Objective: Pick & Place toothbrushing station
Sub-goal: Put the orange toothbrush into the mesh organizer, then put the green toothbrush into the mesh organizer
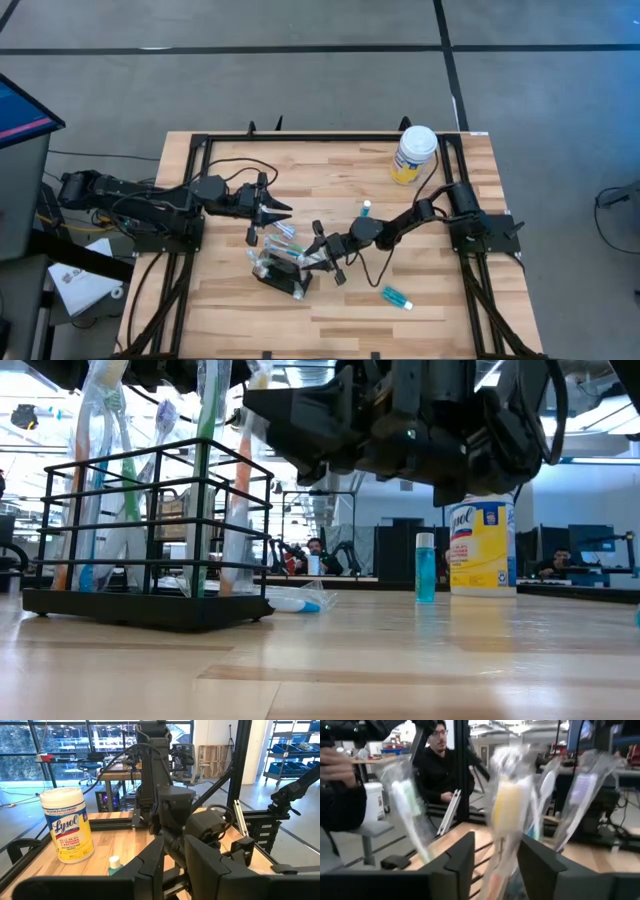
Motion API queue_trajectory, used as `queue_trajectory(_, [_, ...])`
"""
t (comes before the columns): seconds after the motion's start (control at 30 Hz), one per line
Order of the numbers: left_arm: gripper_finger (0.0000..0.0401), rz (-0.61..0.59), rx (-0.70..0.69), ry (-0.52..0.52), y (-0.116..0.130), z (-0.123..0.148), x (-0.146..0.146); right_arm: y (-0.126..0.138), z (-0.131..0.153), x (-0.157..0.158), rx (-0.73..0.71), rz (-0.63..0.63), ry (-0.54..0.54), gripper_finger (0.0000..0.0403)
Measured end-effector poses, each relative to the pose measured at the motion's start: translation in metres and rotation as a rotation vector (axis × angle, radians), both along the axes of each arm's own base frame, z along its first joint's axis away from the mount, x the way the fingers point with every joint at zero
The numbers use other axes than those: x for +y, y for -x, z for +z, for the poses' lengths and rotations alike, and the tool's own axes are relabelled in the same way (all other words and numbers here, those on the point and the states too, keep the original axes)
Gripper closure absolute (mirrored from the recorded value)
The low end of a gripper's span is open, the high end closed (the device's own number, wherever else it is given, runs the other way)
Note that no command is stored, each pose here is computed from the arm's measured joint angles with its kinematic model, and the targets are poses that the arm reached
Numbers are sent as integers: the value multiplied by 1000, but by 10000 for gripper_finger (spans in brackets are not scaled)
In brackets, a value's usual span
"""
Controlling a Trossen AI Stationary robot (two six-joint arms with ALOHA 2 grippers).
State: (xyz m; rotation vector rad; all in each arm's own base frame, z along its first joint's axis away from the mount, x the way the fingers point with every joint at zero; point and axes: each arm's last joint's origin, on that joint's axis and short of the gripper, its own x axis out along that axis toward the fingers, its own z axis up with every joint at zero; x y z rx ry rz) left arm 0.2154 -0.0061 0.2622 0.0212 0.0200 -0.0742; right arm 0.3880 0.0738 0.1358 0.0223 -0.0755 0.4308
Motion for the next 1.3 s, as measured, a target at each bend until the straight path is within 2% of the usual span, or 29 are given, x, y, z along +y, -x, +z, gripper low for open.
queue_trajectory(0.2, [330,0,4,0,0,0,0,2,4,0,43,1,16,221])
queue_trajectory(0.4, [330,0,8,0,0,-1,0,6,25,-4,136,-8,76,208])
queue_trajectory(0.63, [330,0,7,-1,0,-1,0,21,49,-8,294,-15,112,229])
queue_trajectory(0.87, [330,1,8,-1,0,-1,0,34,63,-17,419,-171,141,257])
queue_trajectory(1.07, [330,2,8,-1,0,-1,0,34,65,-27,469,-210,43,276])
queue_trajectory(1.3, [330,2,11,-1,0,-1,0,33,62,-41,648,-261,19,283])
